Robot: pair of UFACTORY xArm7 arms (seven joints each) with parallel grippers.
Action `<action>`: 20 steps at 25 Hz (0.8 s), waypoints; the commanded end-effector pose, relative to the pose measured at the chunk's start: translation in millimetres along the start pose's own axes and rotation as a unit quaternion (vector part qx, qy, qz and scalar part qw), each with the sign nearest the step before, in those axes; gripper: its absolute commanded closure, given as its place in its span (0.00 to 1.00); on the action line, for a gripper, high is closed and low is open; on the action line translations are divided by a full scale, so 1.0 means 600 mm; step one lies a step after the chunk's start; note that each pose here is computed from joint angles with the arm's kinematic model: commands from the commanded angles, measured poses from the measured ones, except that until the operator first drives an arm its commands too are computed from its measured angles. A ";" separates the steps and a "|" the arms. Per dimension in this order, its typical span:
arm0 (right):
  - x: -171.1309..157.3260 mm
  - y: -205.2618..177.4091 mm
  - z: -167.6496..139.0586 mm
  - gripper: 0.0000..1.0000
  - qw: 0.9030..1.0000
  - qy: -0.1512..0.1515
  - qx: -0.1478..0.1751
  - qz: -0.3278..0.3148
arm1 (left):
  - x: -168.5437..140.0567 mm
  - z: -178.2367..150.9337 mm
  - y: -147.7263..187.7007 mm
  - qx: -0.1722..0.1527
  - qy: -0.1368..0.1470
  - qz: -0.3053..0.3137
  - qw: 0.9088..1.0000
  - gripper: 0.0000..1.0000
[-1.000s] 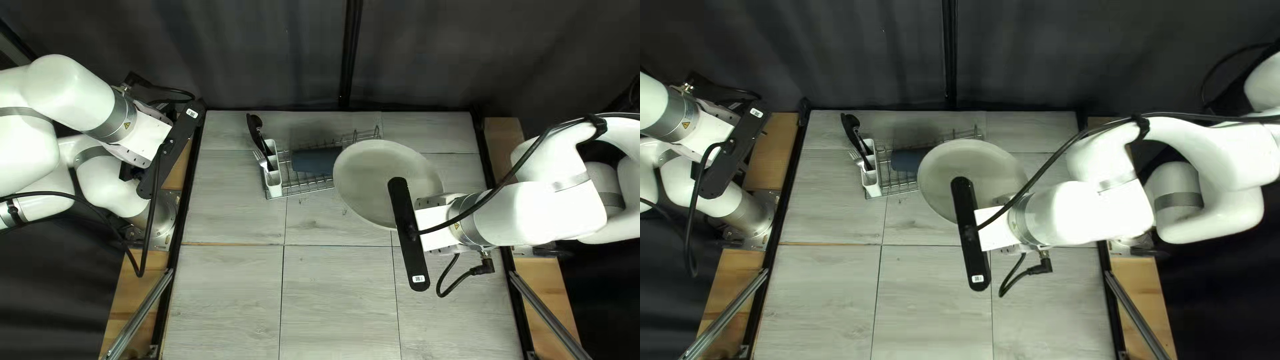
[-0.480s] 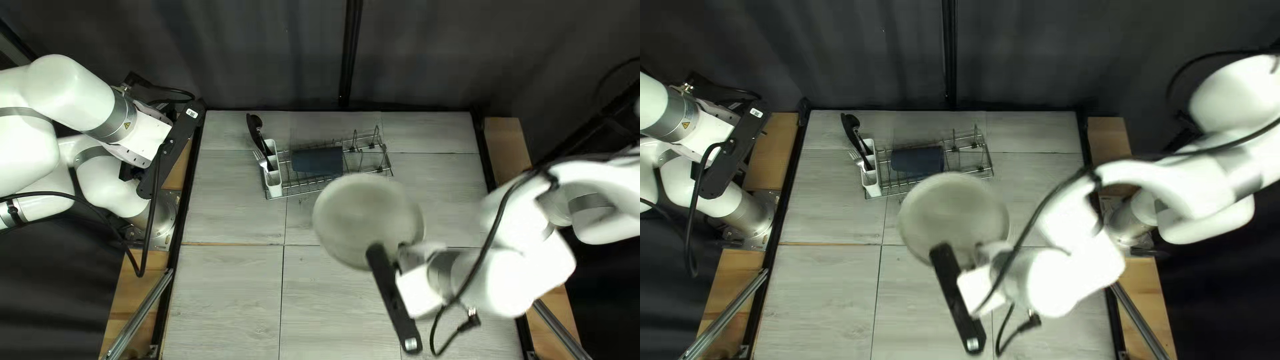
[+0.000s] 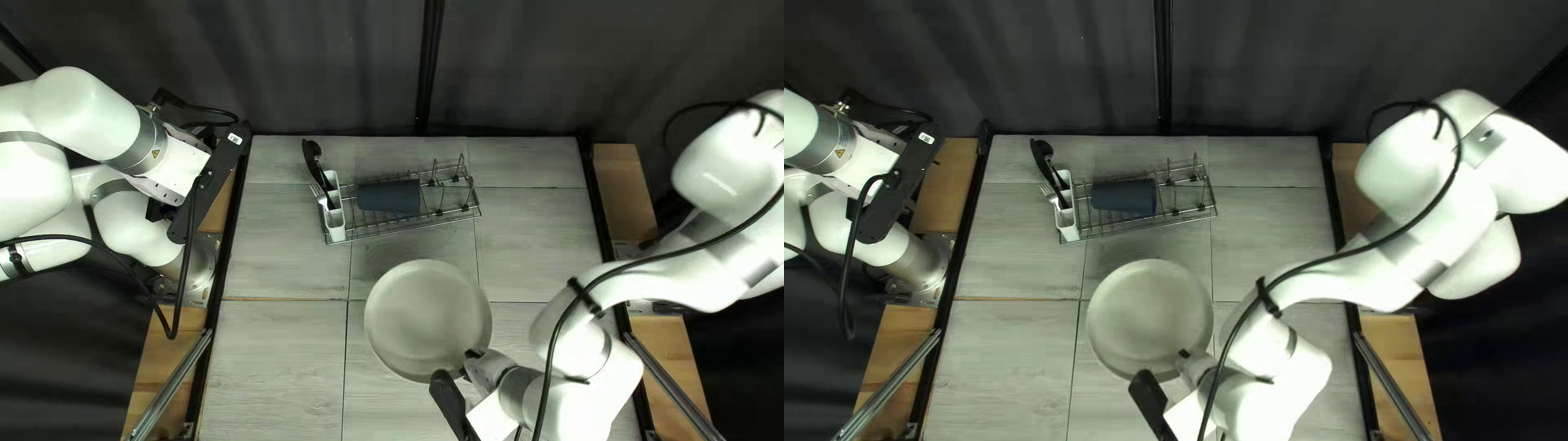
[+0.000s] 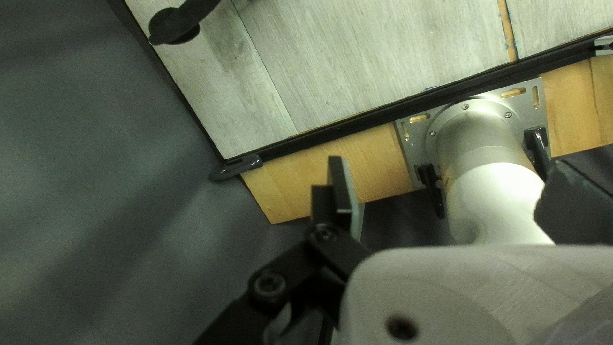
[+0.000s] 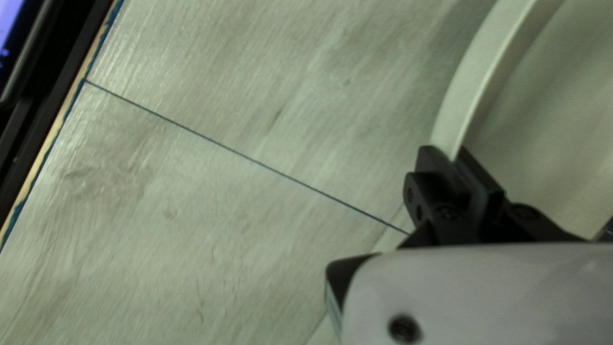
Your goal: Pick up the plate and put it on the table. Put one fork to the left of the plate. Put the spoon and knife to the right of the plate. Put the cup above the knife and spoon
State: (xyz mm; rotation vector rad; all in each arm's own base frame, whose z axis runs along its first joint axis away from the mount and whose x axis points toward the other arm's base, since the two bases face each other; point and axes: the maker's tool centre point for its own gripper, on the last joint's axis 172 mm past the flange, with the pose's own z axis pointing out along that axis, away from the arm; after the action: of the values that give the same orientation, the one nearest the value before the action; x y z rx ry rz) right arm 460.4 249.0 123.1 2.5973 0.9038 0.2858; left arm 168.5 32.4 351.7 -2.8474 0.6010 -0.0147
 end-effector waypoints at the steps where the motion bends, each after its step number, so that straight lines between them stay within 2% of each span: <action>1: 0.008 -0.037 0.046 1.00 1.000 -0.003 -0.011 -0.019 | 0.000 0.000 0.000 0.000 0.000 0.000 1.000 0.00; 10: 0.032 -0.069 0.103 1.00 0.999 0.007 -0.022 -0.044 | 0.000 0.000 0.000 0.000 0.000 0.000 1.000 0.00; 19: 0.040 -0.098 0.133 1.00 0.998 0.014 -0.031 -0.052 | 0.000 0.000 0.000 0.000 0.000 0.000 1.000 0.00; 20: 0.042 -0.095 0.132 0.92 0.998 0.013 -0.031 -0.052 | 0.000 0.000 0.000 0.000 0.000 0.000 1.000 0.00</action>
State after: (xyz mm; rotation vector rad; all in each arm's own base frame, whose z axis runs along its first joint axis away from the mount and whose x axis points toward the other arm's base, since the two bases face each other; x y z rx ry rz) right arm 471.3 284.5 29.6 2.4871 1.0209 0.3171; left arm 168.5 32.3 351.7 -2.8474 0.6010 -0.0147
